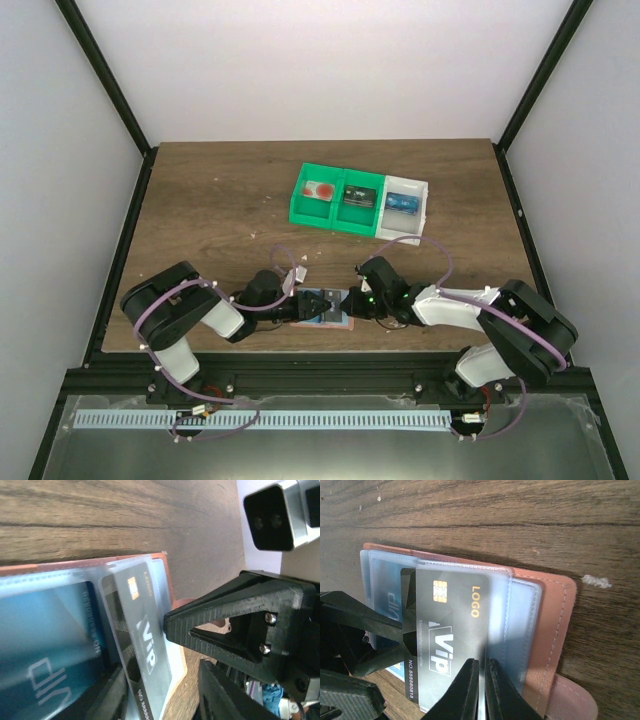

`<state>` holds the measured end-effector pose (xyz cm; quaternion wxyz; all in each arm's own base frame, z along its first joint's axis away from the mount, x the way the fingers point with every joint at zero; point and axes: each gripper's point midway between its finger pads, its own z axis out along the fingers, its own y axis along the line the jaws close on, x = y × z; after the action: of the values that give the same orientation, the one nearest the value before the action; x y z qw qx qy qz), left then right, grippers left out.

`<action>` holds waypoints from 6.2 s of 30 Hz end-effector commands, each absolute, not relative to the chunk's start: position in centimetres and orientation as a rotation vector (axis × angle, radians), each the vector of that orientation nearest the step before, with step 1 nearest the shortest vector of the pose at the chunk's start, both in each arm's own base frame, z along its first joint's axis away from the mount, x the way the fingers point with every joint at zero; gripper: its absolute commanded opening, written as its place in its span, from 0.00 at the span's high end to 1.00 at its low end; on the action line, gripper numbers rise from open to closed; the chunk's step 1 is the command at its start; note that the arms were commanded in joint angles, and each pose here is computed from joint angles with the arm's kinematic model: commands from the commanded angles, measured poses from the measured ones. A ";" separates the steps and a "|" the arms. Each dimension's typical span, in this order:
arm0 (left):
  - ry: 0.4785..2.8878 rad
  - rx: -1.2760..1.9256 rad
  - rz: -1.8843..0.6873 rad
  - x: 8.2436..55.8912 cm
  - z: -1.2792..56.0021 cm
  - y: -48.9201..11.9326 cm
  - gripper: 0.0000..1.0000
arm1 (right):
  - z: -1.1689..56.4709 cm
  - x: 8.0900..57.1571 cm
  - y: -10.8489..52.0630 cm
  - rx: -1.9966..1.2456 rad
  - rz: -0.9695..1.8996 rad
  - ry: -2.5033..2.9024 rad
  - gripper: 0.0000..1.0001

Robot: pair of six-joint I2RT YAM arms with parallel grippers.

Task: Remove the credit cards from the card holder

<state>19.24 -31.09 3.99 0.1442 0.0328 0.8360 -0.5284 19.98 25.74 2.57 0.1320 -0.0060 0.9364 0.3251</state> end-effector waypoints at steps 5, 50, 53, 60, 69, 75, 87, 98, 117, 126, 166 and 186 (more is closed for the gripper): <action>2.461 0.088 -1.501 18.9 2.8 -31.1 0.72 | 1.5 19.6 24.9 -0.003 0.896 2.753 0.93; 2.478 0.043 -1.529 18.7 3.4 -30.1 1.00 | 0.5 19.7 23.4 0.023 0.775 2.772 0.95; 2.474 0.040 -1.537 18.8 3.6 -30.1 1.00 | 0.5 19.7 23.3 0.021 0.766 2.773 0.95; 2.494 0.032 -1.538 18.8 3.8 -30.0 0.99 | 0.4 19.7 23.2 0.026 0.765 2.773 0.96; 2.461 0.043 -1.606 18.5 4.9 -30.3 1.00 | 3.8 20.6 24.7 -0.019 0.863 2.683 0.93; 2.462 0.045 -1.658 18.6 5.0 -31.0 1.00 | 6.6 21.1 25.4 -0.038 0.964 2.576 0.90; 2.510 0.051 -1.600 18.5 4.0 -31.0 1.00 | 4.6 20.9 26.6 -0.062 0.988 2.647 0.90; 2.534 0.059 -1.472 19.2 3.8 -29.5 1.00 | -0.5 19.8 23.0 0.053 0.753 2.812 0.92; 2.503 -0.082 -1.312 20.4 5.5 -26.3 1.00 | 1.9 21.0 23.6 0.031 0.783 2.739 0.93; 2.333 -0.140 -1.365 21.0 9.0 -25.4 1.00 | 11.2 21.0 27.9 -0.145 1.220 2.433 0.77; 1.938 0.173 -1.763 16.5 19.9 -26.2 0.51 | 19.7 14.3 30.8 -0.592 1.775 2.096 1.00; 2.018 0.660 -1.711 12.6 21.6 -27.3 0.95 | 21.5 9.5 28.9 -0.969 1.796 2.022 0.99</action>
<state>13.90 -27.07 21.81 0.2320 0.1949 0.7300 -0.6126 9.39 28.75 19.74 0.1165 -0.3126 0.7119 0.6179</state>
